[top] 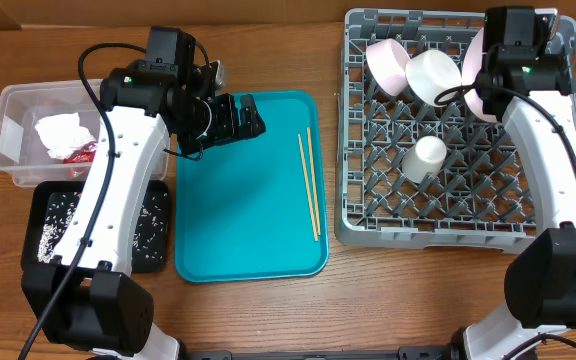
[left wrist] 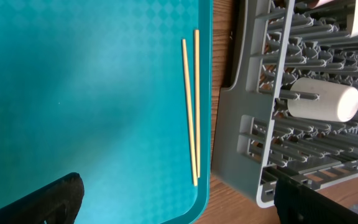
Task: Sort waste into correct bins and load items into the dishwasher
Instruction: 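Carry the plate to the rack's back-right with the right gripper, then stand the plate upright in the rack and open the right gripper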
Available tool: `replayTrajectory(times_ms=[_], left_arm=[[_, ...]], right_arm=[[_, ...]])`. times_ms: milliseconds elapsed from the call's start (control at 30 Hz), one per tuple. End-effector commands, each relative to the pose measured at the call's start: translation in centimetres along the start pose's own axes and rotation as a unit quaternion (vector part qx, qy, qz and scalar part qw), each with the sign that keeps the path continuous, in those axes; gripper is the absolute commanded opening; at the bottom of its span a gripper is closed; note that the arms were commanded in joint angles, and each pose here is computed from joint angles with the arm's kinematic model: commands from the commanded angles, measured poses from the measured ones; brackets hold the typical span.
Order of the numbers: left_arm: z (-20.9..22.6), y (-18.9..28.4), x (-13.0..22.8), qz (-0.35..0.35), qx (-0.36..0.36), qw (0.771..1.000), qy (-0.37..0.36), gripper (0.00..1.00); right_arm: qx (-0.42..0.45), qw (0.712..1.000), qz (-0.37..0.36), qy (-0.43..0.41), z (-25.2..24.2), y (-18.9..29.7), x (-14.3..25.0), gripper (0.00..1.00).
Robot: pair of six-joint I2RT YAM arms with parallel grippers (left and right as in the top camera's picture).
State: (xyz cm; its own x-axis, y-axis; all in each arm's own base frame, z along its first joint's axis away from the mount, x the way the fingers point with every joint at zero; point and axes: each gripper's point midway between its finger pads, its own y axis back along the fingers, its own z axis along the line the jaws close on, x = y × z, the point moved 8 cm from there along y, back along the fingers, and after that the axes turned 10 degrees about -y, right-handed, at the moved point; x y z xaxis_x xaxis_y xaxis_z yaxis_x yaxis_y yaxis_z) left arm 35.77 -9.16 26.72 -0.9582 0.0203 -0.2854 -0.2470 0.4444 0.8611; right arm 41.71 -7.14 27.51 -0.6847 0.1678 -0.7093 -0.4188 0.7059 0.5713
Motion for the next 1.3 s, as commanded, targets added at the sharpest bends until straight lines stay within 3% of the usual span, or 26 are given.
replayTrajectory(times_ms=[0,533,667,733,1033,1133,1267], left_arm=[[-0.5,1.2,-0.3,-0.019,-0.001,1.000,-0.018,1.00],[-0.5,1.2,-0.3,-0.019,-0.001,1.000,-0.018,1.00],[-0.5,1.2,-0.3,-0.019,-0.001,1.000,-0.018,1.00],[-0.5,1.2,-0.3,-0.019,-0.001,1.000,-0.018,1.00],[-0.5,1.2,-0.3,-0.019,-0.002,1.000,-0.018,1.00],[-0.3,1.2,-0.3,-0.021,-0.012,1.000,-0.017,1.00],[-0.1,1.2,-0.3,-0.022,-0.021,0.999,-0.017,1.00]], right_arm=[[-0.009,1.000,0.005,-0.011,0.0,0.4,0.1,0.04],[0.008,0.997,0.077,-0.007,-0.7,0.7,2.9,0.04],[0.007,0.997,0.076,-0.008,-0.7,0.6,2.9,0.12],[0.007,0.997,0.076,-0.008,-0.7,0.6,2.8,0.25],[-0.002,0.998,0.057,-0.028,-0.4,0.6,2.1,0.32],[-0.045,0.996,0.072,-0.030,0.3,0.8,2.2,0.32],[-0.164,0.979,0.113,-0.032,2.3,1.5,2.8,0.33]])
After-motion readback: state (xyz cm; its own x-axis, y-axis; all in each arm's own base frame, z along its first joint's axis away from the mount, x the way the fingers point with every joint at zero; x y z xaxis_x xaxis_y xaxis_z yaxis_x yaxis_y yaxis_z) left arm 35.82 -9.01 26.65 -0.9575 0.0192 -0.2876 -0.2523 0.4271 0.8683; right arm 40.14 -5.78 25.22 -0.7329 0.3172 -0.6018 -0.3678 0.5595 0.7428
